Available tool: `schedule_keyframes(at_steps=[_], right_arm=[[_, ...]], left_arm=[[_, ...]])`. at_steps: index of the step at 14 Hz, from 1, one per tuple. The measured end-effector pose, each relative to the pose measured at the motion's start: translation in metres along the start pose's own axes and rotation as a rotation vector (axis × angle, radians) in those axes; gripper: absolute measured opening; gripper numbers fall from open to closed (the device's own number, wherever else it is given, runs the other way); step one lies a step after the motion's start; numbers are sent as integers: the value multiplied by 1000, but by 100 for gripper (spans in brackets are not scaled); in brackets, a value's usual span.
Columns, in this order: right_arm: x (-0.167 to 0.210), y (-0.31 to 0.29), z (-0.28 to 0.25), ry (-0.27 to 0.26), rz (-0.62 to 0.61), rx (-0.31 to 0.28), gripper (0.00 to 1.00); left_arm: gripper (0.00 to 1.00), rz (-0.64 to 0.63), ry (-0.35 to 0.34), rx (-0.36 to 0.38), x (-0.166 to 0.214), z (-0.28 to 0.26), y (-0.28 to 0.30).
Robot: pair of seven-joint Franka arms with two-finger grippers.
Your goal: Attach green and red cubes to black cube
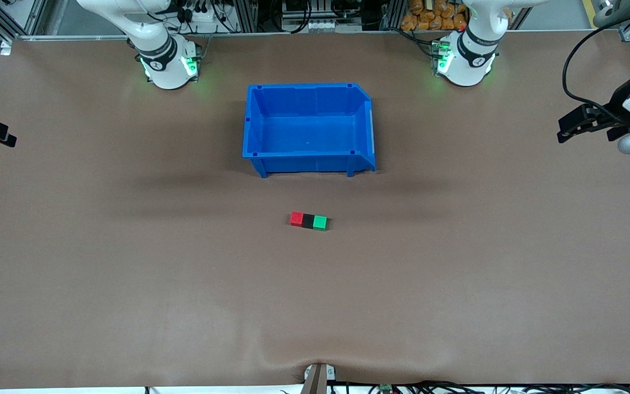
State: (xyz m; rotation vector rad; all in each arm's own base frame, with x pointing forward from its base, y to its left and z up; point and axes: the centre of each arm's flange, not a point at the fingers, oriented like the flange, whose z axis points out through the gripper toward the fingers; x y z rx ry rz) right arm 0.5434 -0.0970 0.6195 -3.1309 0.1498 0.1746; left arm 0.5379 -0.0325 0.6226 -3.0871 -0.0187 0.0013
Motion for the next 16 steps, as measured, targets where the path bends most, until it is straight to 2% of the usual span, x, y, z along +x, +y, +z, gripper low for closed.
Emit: schedule_keyframes(at_steps=[6, 16], right_arm=[[0, 0, 0, 3, 0, 0, 100], [0, 0, 0, 3, 0, 0, 100]], left_arm=[[100, 1, 22, -5, 5, -10, 3], [100, -5, 15, -4, 6, -9, 0]])
